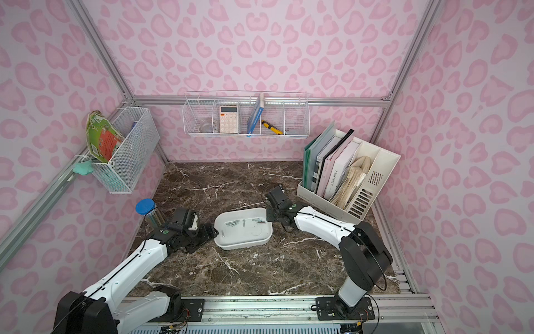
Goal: Take out the screws from the storage box
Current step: Place the screw at the center of the board, then pick up the screw from the storage box.
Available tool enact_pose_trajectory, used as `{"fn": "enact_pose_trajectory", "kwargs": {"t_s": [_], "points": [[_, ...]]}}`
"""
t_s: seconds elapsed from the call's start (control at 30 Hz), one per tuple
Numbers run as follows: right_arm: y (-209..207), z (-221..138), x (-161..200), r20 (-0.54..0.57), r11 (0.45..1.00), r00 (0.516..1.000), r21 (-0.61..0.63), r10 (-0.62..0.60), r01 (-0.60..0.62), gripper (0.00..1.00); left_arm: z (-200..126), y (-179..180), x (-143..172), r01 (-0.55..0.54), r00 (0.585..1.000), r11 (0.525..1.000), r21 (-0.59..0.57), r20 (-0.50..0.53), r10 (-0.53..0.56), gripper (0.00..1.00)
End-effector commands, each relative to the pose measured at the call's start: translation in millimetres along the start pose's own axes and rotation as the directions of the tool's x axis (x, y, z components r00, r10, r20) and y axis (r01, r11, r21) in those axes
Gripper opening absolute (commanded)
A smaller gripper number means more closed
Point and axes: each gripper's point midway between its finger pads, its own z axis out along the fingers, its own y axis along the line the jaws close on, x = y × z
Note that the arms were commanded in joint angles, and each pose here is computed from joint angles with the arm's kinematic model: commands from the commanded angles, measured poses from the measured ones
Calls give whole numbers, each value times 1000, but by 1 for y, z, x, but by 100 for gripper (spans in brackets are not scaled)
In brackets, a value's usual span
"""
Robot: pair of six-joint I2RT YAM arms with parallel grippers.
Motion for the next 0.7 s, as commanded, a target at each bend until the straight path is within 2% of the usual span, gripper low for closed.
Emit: {"fn": "enact_pose_trajectory", "kwargs": {"t_s": [0.0,0.23,0.4,0.67], "points": [[38,-1,2,-22,993,998,-97,-64,61,32,-1,5,1,-4,1000,1000,-25,3,4,85],[96,41,27,-117,979,978,-129,-173,158,33,-1,5,2,2,1000,1000,-22,1,-1,85],[110,71,40,-160,978,970,-124,-184,166,33,1,7,4,2,1000,1000,-22,-6,-2,85],[109,94,48,-187,982,966,-91,-181,166,32,1,8,6,9,1000,1000,-13,-3,-9,85]]}}
